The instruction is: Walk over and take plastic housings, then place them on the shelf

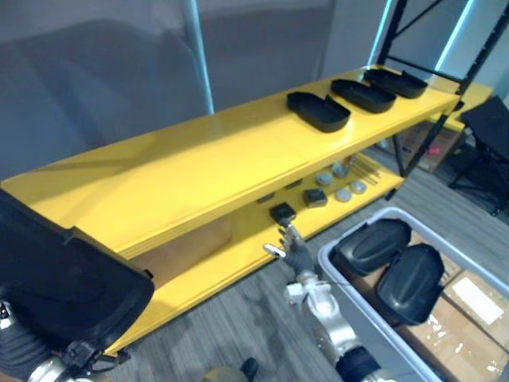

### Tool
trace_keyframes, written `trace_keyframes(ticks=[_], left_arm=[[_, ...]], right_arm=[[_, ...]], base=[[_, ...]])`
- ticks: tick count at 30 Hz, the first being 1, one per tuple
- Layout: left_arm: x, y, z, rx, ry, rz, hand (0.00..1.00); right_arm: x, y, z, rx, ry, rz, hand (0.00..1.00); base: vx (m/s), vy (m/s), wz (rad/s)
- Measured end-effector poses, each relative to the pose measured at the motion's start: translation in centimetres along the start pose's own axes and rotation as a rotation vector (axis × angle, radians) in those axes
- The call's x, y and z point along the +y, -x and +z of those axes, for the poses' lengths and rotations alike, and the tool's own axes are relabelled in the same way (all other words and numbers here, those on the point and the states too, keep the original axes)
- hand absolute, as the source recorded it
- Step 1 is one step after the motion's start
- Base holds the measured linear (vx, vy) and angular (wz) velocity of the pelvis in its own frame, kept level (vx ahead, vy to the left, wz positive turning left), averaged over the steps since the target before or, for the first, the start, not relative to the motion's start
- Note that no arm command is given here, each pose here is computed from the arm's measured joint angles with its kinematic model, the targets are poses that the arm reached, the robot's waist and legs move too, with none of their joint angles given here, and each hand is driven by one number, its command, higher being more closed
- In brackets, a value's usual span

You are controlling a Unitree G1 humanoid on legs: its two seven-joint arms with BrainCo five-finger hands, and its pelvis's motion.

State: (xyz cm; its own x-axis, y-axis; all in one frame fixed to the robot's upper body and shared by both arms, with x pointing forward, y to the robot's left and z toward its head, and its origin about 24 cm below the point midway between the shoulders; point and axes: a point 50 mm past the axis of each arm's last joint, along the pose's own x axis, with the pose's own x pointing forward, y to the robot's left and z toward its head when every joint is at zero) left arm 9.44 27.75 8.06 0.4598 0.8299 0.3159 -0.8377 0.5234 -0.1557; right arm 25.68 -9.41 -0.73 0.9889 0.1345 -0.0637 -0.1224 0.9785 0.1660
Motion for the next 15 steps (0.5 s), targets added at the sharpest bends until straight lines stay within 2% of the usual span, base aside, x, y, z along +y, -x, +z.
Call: trace_keyframes(ticks=[2,6,15], left_arm=[[-0.1,0.0,0.0,0.002,0.002,-0.012,1.0],[-1.8,-0.1,-0.4,0.013,0.029,-0.124,1.0],[-3.3,0.4,-1.2,0.056,0.047,-0.195,1.0]], right_arm=[[-1.4,0.3,0.0,0.0,-0.006,-0.054,0.0],[-4.2,1.8,-0.3,0.003,-0.007,-0.162,0.0],[-4.3,1.9,0.4,-0.03,-0.029,-0.153,0.0]], base=[[0.0,0.01,0.17],[0.06,0.046,0.54],[0.04,0.056,0.04]])
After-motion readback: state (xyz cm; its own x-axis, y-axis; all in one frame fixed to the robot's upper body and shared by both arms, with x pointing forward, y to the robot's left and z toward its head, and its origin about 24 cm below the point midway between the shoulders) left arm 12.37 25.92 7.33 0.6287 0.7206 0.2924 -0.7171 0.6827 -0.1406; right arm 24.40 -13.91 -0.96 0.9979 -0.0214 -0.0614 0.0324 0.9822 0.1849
